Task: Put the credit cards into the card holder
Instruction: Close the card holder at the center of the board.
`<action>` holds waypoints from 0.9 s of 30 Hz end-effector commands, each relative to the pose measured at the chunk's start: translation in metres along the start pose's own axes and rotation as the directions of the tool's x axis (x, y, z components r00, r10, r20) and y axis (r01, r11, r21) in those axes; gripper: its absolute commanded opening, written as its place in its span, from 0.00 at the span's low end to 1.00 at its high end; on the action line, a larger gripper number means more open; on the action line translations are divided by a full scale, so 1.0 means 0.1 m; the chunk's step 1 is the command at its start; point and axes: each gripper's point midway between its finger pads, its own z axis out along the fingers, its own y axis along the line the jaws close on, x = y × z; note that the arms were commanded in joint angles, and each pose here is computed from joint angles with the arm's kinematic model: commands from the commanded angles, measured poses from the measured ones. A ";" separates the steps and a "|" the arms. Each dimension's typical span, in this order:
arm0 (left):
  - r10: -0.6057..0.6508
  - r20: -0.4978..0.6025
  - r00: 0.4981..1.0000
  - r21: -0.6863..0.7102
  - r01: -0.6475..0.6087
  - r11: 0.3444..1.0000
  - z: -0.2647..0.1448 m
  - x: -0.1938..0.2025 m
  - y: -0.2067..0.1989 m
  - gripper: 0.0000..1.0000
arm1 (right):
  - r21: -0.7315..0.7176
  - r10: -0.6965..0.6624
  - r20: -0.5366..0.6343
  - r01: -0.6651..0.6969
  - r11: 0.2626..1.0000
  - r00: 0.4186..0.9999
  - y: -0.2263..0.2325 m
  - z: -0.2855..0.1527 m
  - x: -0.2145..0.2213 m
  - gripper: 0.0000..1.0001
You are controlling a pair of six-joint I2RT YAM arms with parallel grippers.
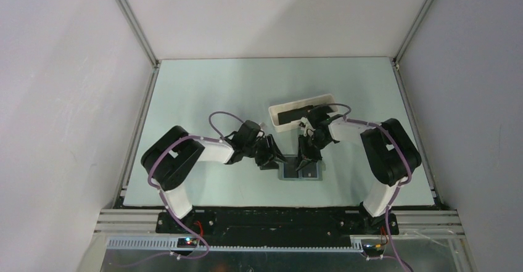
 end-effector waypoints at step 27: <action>0.159 0.036 0.987 0.160 -0.163 0.974 -0.07 0.13 -0.44 0.00 | -0.276 -0.034 0.072 0.053 0.960 0.997 0.41 -0.18 -0.14 0.39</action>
